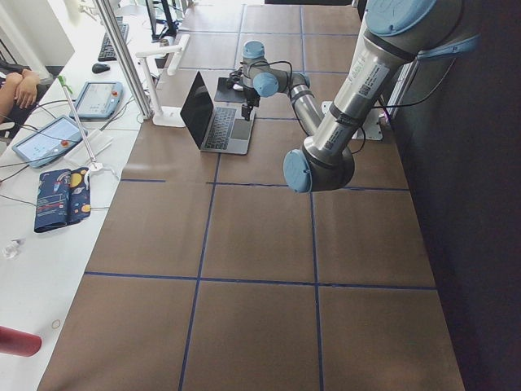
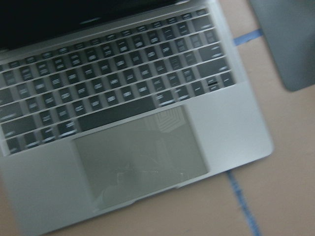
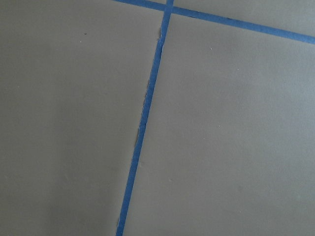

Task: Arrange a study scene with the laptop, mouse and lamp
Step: 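Release the mouse and retract the left gripper over the laptop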

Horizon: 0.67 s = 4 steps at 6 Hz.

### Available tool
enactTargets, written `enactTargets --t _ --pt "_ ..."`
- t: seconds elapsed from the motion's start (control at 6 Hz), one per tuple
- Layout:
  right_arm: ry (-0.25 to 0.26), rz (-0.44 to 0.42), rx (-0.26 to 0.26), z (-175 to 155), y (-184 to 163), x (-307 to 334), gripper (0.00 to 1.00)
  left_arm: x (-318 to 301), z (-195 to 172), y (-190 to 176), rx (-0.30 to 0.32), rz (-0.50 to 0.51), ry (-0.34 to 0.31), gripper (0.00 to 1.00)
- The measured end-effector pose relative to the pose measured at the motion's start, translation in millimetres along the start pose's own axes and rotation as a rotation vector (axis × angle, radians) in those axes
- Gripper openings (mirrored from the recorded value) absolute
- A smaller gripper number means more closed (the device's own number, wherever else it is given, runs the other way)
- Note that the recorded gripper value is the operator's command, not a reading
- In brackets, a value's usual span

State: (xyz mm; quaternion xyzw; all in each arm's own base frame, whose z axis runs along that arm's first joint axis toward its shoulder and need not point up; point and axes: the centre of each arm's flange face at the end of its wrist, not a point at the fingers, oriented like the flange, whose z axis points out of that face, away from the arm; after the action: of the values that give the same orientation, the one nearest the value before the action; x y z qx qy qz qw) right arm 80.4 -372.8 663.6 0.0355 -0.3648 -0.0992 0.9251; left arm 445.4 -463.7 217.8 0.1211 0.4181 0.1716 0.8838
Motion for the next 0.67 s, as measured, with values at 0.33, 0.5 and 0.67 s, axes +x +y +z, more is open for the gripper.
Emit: enactTargets --t 0.33,0.5,0.67 --pt "0.005 0.005 -0.007 2 -3 0 1.0 -117 -44 15 -0.05 0.111 -0.037 1.0" --pt "0.003 0.009 -0.011 5 -3 2 1.0 -193 -60 33 -0.08 0.134 -0.051 1.0" --pt "0.001 0.008 -0.014 7 -3 3 1.0 -267 -75 61 -0.103 0.098 -0.071 1.0"
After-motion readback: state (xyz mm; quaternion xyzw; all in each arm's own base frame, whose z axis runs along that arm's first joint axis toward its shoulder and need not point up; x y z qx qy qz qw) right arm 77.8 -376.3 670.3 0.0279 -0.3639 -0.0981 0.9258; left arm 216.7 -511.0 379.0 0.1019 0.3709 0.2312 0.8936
